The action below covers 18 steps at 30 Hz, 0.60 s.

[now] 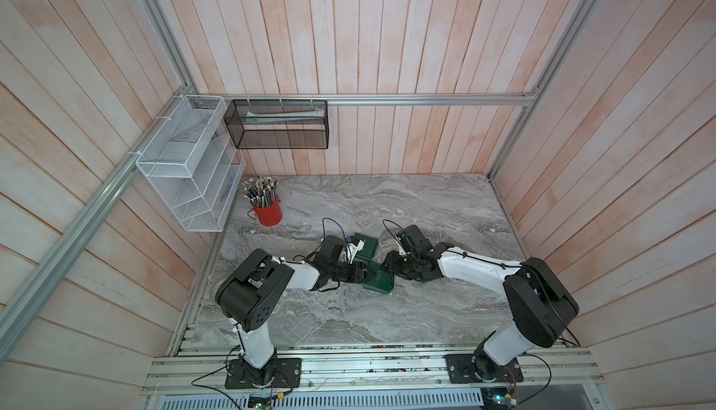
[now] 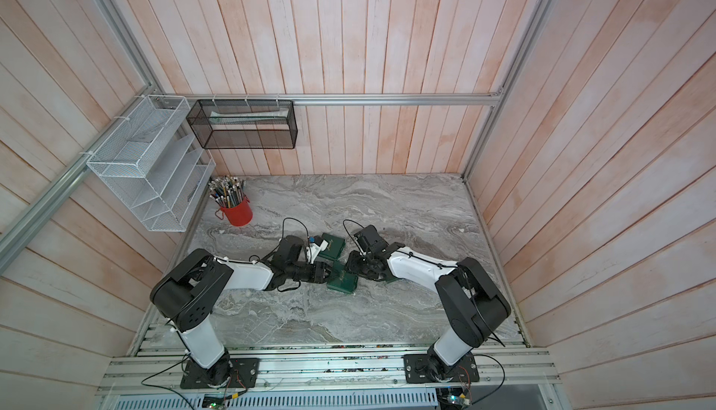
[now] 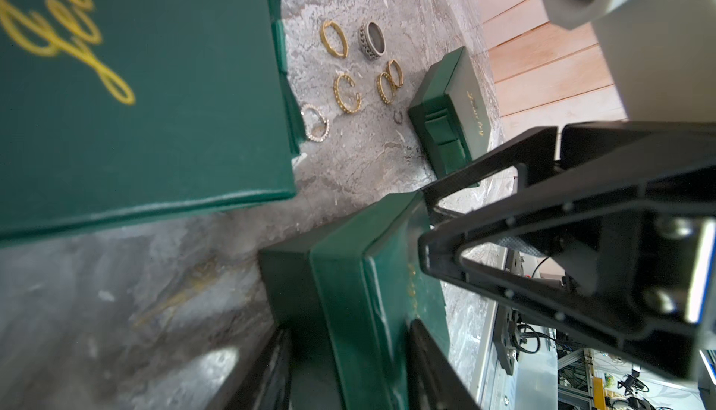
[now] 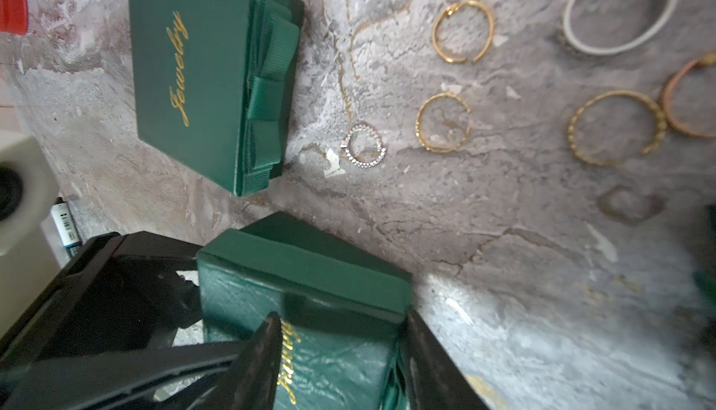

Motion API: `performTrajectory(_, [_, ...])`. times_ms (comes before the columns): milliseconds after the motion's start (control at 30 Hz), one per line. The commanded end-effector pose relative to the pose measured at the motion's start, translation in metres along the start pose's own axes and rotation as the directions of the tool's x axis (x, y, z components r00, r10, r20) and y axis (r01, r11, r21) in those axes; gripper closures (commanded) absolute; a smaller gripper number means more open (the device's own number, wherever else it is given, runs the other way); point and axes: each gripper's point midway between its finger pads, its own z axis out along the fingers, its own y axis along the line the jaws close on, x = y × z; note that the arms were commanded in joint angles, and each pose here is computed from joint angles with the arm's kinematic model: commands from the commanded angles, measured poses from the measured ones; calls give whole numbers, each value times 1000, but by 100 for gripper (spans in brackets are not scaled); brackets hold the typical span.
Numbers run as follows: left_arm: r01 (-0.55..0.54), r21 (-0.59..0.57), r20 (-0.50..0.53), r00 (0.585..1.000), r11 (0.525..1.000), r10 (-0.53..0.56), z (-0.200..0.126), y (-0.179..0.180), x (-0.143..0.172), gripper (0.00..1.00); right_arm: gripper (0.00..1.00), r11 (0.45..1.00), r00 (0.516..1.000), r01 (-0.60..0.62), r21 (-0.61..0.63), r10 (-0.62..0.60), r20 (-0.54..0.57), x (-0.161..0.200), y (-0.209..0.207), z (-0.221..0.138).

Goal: Take the rings out of the lift-off lid box
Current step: Close the lid on the jewelry box.

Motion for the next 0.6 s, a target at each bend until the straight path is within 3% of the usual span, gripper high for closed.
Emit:
performTrajectory(0, [59, -59, -182, 981, 997, -68, 22, 20, 60, 64, 49, 985, 996, 87, -147, -91, -17, 2, 51, -2])
performTrajectory(100, [73, -63, -196, 977, 995, -84, 24, 24, 66, 68, 50, 987, 995, 95, -126, -98, -15, 2, 49, -2])
performTrajectory(333, [112, -64, -223, 967, 992, -124, 33, 34, 75, 62, 50, 985, 993, 111, -130, -114, -19, 1, 53, 2])
performTrajectory(433, [120, -59, -233, 964, 991, -131, 35, 36, 77, 73, 50, 985, 994, 107, -131, -111, -23, 2, 53, 3])
performTrajectory(567, [138, -56, -247, 958, 989, -148, 37, 39, 81, 75, 50, 984, 993, 111, -138, -114, -14, 0, 55, 2])
